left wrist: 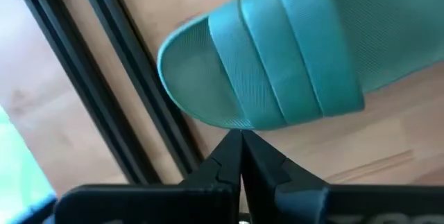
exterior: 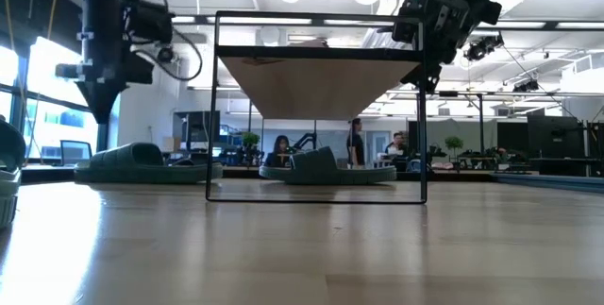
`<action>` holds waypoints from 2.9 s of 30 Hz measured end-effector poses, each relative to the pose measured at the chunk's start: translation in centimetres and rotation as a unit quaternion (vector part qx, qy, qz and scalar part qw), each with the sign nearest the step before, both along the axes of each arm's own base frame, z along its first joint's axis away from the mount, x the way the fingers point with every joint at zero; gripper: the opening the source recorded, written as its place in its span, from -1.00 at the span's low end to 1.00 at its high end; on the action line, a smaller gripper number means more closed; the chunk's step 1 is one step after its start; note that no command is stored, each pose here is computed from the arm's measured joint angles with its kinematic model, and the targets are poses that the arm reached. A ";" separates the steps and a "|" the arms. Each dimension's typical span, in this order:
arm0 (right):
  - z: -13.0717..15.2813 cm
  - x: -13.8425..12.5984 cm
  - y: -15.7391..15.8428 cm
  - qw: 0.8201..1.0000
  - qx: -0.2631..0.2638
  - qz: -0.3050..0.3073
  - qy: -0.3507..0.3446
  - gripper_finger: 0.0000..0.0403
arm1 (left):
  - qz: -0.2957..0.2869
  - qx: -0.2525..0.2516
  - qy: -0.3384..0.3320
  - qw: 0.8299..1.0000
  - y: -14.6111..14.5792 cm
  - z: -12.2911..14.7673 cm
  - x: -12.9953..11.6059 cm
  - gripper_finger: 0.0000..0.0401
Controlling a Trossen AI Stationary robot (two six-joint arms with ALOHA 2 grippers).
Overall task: Pick and place slides into the shelf
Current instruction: Put the green slide under the shelf
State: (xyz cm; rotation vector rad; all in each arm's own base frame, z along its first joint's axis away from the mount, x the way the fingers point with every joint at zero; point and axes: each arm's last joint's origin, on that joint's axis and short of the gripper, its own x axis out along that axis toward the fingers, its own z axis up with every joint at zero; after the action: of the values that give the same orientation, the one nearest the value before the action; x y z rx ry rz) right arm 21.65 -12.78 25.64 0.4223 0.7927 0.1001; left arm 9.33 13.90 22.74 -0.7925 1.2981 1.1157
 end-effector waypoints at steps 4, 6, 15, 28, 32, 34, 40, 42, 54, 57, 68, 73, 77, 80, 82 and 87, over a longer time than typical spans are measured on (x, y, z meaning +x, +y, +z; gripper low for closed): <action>0.0 0.0 0.0 1.000 0.004 0.003 -0.002 -1.00 | 0.053 -0.024 -0.011 0.998 1.3 -0.6 -1.0 -1.00; 0.0 0.0 0.0 1.000 0.005 0.005 -0.004 -1.00 | 0.065 -0.034 -0.008 0.997 1.8 -1.0 -1.2 -1.00; 0.0 0.0 0.0 1.000 -0.001 0.012 -0.007 -1.00 | 0.069 -0.073 -0.021 0.995 4.4 -3.8 -0.3 -1.00; 0.0 0.0 0.1 1.000 -0.007 0.023 -0.010 -1.00 | 0.067 -0.099 0.004 0.993 4.8 -5.0 -0.2 -1.00; 0.0 0.0 0.1 1.000 -0.009 0.025 -0.011 -1.00 | 0.076 -0.094 0.027 0.992 4.8 -5.0 -0.4 -1.00; 0.0 0.0 0.1 1.000 -0.010 0.025 -0.012 -1.00 | 0.079 -0.092 0.028 0.992 4.8 -5.0 -0.4 -1.00; 0.0 0.0 0.1 0.999 -0.013 0.028 -0.013 -1.00 | 0.091 -0.090 0.019 0.992 4.8 -5.2 -0.3 -1.00; 0.0 0.0 0.1 0.999 -0.014 0.029 -0.014 -1.00 | 0.097 -0.090 0.004 0.991 4.7 -5.6 -0.3 -1.00; -0.1 -1.0 -1.3 1.000 -0.005 -0.017 -0.001 -1.00 | 0.069 -0.052 -0.066 0.994 4.5 -6.6 2.2 -1.00; -0.2 -2.3 -2.8 0.998 -0.001 -0.058 0.009 -1.00 | 0.065 -0.034 -0.079 0.994 4.6 -6.5 2.9 -1.00; -3.1 -6.8 -8.2 0.963 0.084 -0.234 0.102 -1.00 | 0.048 -0.006 -0.109 0.993 4.4 -6.4 4.6 -1.00; -6.5 -6.3 -10.0 0.940 0.185 -0.261 0.117 -1.00 | 0.045 0.001 -0.116 0.992 4.4 -6.4 5.0 -1.00; -7.9 -5.9 -10.7 0.917 0.205 -0.308 0.148 -1.00 | 0.046 -0.003 -0.113 0.993 4.3 -6.5 4.9 -1.00; -8.4 -5.8 -11.2 0.900 0.204 -0.349 0.163 -1.00 | 0.044 -0.010 -0.106 0.993 4.2 -6.5 4.8 -1.00; -8.4 -5.6 -11.5 0.897 0.204 -0.362 0.151 -1.00 | 0.039 -0.011 -0.104 0.994 4.2 -6.5 4.7 -1.00; -8.2 -4.5 -11.2 0.892 0.216 -0.371 0.143 -1.00 | 0.022 -0.017 -0.095 0.995 4.1 -6.5 4.6 -1.00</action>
State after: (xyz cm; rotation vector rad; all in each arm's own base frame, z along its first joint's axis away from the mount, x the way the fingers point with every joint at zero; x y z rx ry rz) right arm 17.17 -23.94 17.39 1.1611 0.8478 -0.5226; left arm 13.94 17.97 16.20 -0.9350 1.1468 1.0280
